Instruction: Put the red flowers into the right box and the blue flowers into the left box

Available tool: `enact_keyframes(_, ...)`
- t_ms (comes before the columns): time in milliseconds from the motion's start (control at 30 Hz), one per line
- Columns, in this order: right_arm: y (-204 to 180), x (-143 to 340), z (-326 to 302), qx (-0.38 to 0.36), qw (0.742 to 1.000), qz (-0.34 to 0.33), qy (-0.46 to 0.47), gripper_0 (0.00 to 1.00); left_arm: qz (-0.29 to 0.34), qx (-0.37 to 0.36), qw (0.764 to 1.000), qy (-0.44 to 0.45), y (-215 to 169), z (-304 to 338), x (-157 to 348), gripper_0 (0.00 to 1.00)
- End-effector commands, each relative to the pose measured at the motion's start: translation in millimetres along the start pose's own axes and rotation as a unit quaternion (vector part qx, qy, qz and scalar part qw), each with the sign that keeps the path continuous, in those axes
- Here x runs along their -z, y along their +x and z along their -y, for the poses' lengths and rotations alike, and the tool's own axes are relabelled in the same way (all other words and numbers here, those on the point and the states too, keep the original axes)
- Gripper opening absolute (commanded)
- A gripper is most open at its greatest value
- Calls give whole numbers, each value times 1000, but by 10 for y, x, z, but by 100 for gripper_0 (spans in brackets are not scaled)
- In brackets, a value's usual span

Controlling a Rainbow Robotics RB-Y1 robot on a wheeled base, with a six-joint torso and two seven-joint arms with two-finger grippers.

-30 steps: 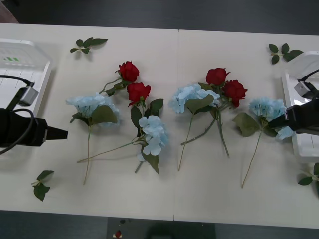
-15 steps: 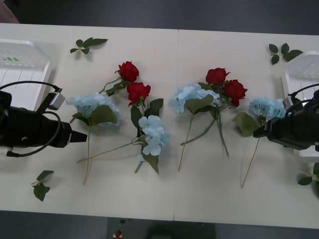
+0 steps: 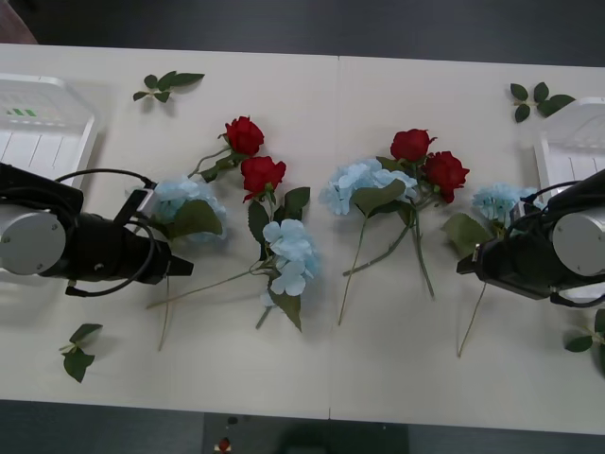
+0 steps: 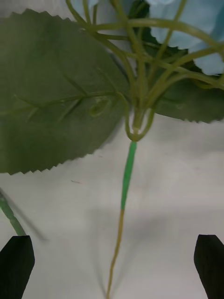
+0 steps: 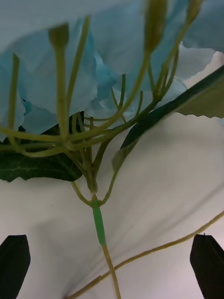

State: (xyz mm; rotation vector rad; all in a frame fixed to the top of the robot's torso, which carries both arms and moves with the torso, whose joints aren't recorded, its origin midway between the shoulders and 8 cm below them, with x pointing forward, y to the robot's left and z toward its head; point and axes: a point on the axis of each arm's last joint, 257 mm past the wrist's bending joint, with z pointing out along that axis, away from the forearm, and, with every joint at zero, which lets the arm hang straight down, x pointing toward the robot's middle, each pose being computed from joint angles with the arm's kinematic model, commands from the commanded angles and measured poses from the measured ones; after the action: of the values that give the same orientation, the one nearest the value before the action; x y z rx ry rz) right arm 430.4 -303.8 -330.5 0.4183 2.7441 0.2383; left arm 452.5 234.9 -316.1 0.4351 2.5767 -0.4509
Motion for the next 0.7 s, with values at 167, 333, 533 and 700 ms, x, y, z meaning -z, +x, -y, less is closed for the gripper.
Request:
enact_keyframes(167,-103,-102,28,-16,1000,15,-8,100,7,-24,999,-24,-187,-94,-56,100)
enact_keyframes(333,-105,-176,37,-19,1000,18,-10,100,10,-29,999,-28,-236,-87,-109,100)
enact_keyframes(533,-132,-204,41,-15,1000,24,-10,100,12,-38,999,-33,-254,-88,-133,100)
enact_keyframes(700,-122,-221,54,-12,1000,24,-7,8,8,-46,998,-37,-227,-84,-160,52)
